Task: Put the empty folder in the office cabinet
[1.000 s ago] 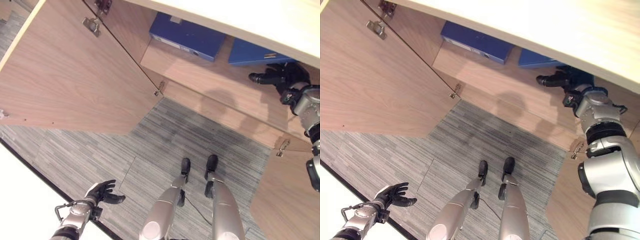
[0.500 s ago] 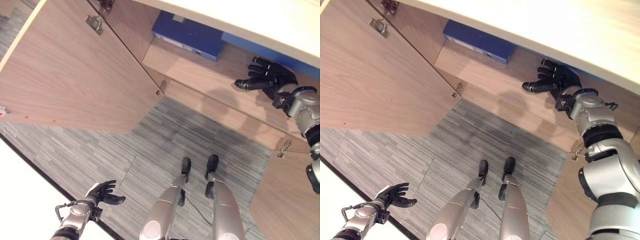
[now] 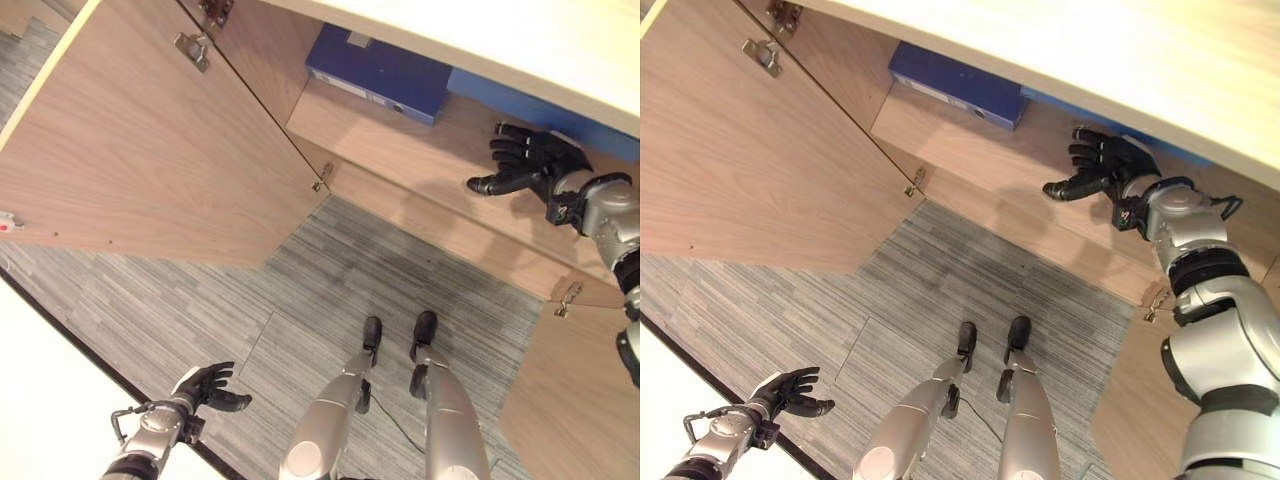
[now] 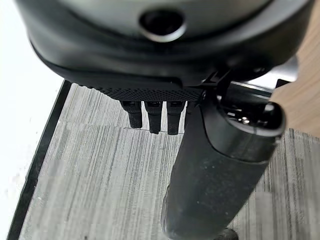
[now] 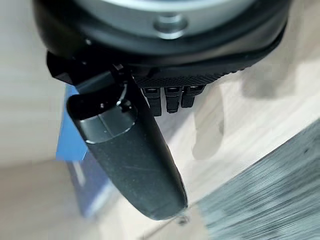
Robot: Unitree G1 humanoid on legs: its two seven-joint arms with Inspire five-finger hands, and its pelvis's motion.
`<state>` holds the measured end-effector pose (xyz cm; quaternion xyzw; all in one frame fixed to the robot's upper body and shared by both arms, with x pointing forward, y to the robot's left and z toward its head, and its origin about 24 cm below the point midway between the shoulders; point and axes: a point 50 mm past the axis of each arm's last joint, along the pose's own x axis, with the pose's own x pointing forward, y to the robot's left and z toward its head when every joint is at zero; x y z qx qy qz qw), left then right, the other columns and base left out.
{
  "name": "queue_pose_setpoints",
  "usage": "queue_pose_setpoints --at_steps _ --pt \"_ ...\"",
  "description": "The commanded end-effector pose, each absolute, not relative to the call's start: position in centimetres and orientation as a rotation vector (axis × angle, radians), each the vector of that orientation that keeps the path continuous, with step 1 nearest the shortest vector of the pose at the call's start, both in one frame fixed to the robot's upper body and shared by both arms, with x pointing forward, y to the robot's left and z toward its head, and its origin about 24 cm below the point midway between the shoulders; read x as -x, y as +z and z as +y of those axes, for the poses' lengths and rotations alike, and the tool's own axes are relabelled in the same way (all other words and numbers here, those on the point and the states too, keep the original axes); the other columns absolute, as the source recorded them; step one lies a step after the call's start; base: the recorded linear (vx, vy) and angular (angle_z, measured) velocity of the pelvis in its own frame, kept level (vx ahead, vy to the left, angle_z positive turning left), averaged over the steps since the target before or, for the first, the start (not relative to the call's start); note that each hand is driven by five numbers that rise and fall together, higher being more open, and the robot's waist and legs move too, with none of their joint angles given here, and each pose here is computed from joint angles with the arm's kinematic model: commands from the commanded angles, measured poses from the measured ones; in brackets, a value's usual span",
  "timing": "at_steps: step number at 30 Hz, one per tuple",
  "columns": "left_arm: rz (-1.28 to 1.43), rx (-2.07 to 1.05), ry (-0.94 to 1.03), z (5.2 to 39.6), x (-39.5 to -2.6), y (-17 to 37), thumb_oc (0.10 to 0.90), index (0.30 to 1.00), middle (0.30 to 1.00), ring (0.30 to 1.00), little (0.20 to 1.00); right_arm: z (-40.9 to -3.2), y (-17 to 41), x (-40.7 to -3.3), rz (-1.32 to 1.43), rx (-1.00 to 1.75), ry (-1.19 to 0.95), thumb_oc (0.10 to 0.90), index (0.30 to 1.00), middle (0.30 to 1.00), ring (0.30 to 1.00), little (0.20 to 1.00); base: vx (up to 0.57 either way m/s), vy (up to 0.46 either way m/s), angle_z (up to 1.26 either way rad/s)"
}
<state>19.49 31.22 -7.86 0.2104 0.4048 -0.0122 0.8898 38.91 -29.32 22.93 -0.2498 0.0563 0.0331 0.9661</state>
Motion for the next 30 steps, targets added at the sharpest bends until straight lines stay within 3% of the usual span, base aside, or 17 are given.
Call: queue_pose_setpoints --at_steps 1,11,16,24,30 --pt "0.985 -0.584 0.048 36.6 -14.8 -7.0 0.800 0.900 0.900 0.900 0.900 -30.3 21.0 -38.2 0.231 0.643 0.104 0.800 0.900 0.900 0.900 0.900 0.00 0.000 0.00" --pt "0.991 -0.606 0.031 36.7 -13.7 -7.3 0.800 0.900 0.900 0.900 0.900 -24.9 21.0 -35.8 0.179 0.978 0.517 0.800 0.900 0.900 0.900 0.900 0.00 0.000 0.00" --pt "0.971 -0.627 0.048 37.0 -14.2 -6.8 0.800 0.900 0.900 0.900 0.900 -23.6 20.3 -35.2 0.192 1.041 0.614 0.800 0.900 0.900 0.900 0.900 -0.01 0.003 -0.02" --pt "0.960 -0.623 0.062 36.8 -15.0 -6.8 0.800 0.900 0.900 0.900 0.900 -24.3 21.5 -37.5 0.134 0.902 0.434 0.800 0.900 0.900 0.900 0.900 -0.03 0.029 -0.05" --pt "0.981 -0.568 0.053 35.0 -14.7 -8.4 0.800 0.900 0.900 0.900 0.900 -21.4 17.6 -35.2 0.081 0.711 0.599 0.800 0.900 0.900 0.900 0.900 -0.01 0.065 0.01"
